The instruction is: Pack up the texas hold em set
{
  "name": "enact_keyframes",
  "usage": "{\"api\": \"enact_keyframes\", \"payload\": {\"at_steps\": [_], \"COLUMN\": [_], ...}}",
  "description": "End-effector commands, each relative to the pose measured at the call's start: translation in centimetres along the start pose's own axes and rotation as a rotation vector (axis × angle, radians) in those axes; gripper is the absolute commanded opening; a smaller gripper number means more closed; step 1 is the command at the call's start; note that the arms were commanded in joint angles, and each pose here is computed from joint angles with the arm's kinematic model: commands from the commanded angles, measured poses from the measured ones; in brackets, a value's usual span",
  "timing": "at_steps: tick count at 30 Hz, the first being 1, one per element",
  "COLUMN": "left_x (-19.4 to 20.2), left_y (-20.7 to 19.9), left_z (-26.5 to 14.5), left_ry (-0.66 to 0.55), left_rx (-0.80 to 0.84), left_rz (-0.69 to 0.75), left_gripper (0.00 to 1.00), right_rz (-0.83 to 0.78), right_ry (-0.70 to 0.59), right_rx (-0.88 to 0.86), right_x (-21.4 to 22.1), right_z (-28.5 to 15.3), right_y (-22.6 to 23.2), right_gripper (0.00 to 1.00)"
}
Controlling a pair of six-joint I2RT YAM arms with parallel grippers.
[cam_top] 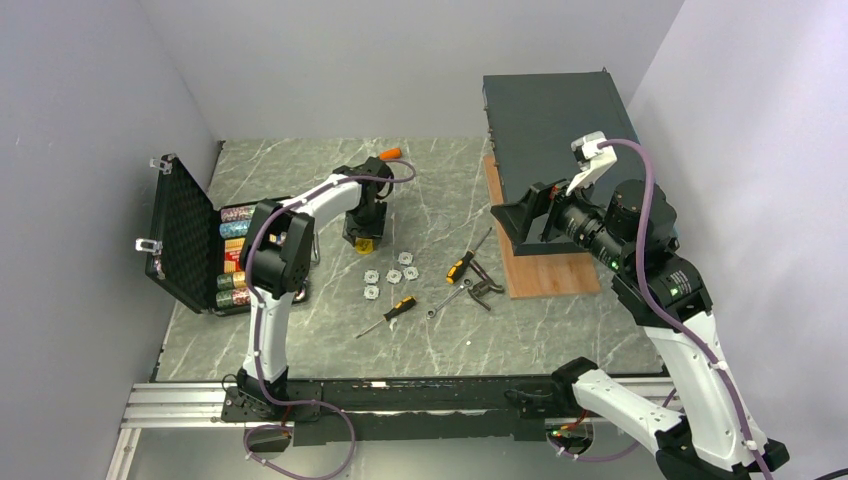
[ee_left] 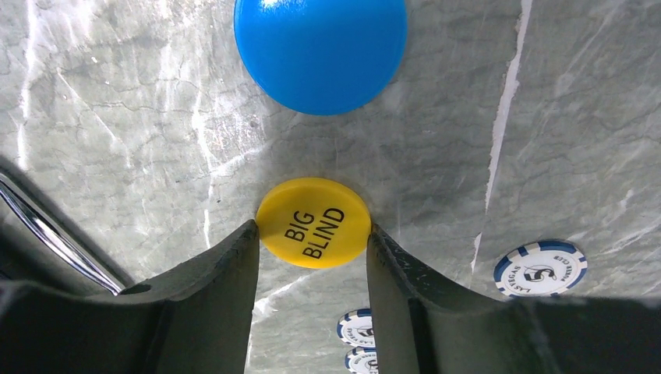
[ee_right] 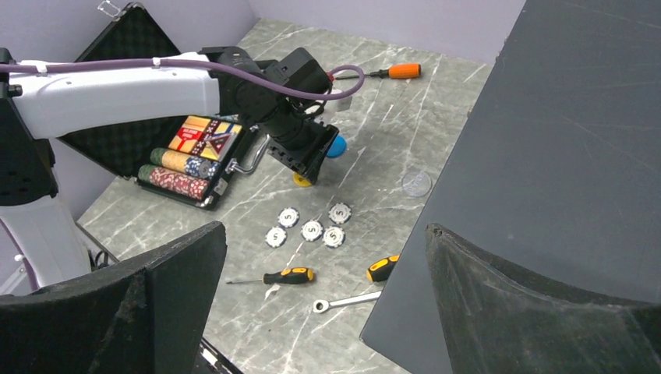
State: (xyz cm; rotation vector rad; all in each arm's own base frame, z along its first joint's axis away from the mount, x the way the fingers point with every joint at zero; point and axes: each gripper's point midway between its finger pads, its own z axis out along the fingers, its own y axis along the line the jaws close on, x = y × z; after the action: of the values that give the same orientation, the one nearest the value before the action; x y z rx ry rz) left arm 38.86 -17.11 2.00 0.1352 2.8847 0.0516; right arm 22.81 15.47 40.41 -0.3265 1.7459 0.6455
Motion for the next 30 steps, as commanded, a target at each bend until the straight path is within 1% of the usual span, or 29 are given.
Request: {"api": "enact_keyframes", "payload": {"at_steps": [1,4,7,9,14,17,19,21,23,26,27,30], "left_x": [-0.4,-1.2,-2.2,-3.0,-4.1,-3.8,-2.7,-1.7,-0.8,0.0,0.5,1.6], "left_y": [0.4,0.4,1.4,2.9,8.9,14.2,17.7,20.6,23.0,24.3,25.4,26.7], "left_z": [-0.9,-2.1,-4.0,-5.6,-9.5,-11.7,-12.8,-13.1,-13.4,-13.3,-13.0,-12.0], "left_ry": [-0.018,-0.057,-0.114,-0.158,-0.270,-0.319,-0.336,-0.342,-0.346,-0.329,-0.311,-0.257], "left_rx": [-0.012,0.002,-0.004,-0.031,-0.098,-0.197,-0.253,-0.291,-0.352,-0.424,-0.452,-0.514], "left_rz": [0.015,0.019,-0.002,-0.032,-0.169,-0.291,-0.384,-0.464,-0.526,-0.545,-0.571,-0.591], "left_gripper": [0.46,0.39,0.38,0.36,0.36,0.36,0.39,0.42,0.43,0.44,0.45,0.44], "right_rz": [0.004,0.007,0.010,0.010,0.013,0.016,0.015,0.016,0.015,0.015,0.015,0.014], "right_ry": [-0.066,-0.065,-0.058,-0.055,-0.054,-0.052,-0.048,-0.049,-0.049,-0.050,-0.048,-0.041], "right_rx": [-0.041,-0.048,-0.049,-0.047,-0.056,-0.066,-0.072,-0.076,-0.082,-0.087,-0.089,-0.088], "right_x": [-2.0,-2.1,-1.9,-1.9,-2.1,-2.2,-2.3,-2.4,-2.5,-2.7,-2.6,-2.6], "right_z": [-0.4,-0.4,-0.2,-0.1,0.2,0.4,0.6,0.7,0.9,1.0,1.1,1.1], "right_y": [1.0,1.2,1.2,1.1,1.3,1.5,1.6,1.6,1.7,1.8,1.9,1.8], "right_gripper": [1.00,1.00,1.00,1.00,1.00,1.00,1.00,1.00,1.00,1.00,1.00,1.00]}}
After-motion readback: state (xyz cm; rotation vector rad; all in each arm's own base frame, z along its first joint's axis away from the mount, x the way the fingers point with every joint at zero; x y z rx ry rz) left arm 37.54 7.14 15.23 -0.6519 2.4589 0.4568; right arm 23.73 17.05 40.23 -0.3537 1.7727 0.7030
